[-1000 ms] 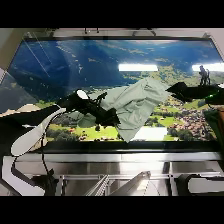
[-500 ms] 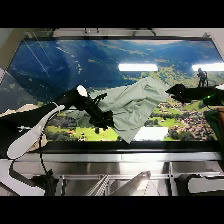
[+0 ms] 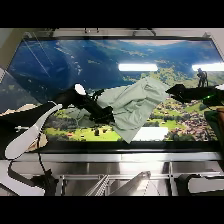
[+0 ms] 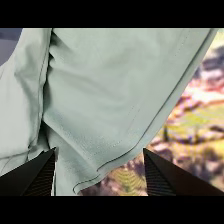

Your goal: Fold the shirts.

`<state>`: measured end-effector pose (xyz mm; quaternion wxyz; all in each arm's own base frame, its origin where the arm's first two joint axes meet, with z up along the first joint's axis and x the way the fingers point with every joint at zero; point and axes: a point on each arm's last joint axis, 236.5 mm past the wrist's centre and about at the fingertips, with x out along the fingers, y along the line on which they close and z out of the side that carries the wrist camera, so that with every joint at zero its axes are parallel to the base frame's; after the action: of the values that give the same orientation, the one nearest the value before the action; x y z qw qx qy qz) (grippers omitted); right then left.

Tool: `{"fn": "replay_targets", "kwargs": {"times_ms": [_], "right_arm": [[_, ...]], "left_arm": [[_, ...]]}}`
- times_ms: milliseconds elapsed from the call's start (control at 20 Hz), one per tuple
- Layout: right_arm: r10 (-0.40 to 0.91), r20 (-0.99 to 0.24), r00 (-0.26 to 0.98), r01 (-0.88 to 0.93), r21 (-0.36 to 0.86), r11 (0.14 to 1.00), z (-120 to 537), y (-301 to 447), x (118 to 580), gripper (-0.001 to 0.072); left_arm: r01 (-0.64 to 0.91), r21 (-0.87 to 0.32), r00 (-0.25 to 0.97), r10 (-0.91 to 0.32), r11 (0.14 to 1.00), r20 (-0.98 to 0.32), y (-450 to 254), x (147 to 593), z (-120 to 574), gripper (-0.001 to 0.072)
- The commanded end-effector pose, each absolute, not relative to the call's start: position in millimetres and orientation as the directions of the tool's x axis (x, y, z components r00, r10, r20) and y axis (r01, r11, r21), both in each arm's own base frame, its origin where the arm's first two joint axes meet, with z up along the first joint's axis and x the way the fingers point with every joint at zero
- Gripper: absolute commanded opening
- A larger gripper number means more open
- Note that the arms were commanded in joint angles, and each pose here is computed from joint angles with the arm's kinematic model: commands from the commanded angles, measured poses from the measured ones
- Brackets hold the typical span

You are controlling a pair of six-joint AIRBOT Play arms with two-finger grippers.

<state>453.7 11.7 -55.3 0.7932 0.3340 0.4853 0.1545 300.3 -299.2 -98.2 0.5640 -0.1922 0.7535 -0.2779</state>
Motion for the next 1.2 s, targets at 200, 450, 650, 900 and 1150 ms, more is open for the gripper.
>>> {"fn": "replay_targets", "kwargs": {"times_ms": [200, 450, 650, 900, 1150], "right_arm": [[0.568, -0.667, 0.482, 0.08, 0.679, 0.729, -55.4, 11.2, 453.9, 0.0602], [0.569, -0.667, 0.482, 0.08, 0.68, 0.729, -55.3, 11.4, 454.0, 0.0602], [0.571, -0.666, 0.48, 0.079, 0.681, 0.728, -55.2, 12.0, 453.4, 0.0602], [0.574, -0.666, 0.477, 0.078, 0.682, 0.727, -55.1, 12.6, 452.8, 0.0602], [0.566, -0.669, 0.482, 0.103, 0.684, 0.722, -60.6, 10.2, 455.2, 0.06]], "left_arm": [[0.006, -0.667, -0.289, -0.637, 0.745, -0.714, -304.9, 300.3, -85.2, 0.0406], [0.058, -0.645, -0.218, -0.621, 0.762, -0.753, -294.3, 314.7, -73.8, 0.0406], [0.005, -0.624, -0.292, -0.596, 0.781, -0.748, -285.9, 305.2, -101.9, 0.0406], [-0.015, -0.609, -0.25, -0.593, 0.793, -0.765, -286.0, 317.8, -123.1, 0.0405], [0.035, -0.681, -0.181, -0.665, 0.732, -0.724, -303.2, 331.8, -100.3, 0.003]]}}
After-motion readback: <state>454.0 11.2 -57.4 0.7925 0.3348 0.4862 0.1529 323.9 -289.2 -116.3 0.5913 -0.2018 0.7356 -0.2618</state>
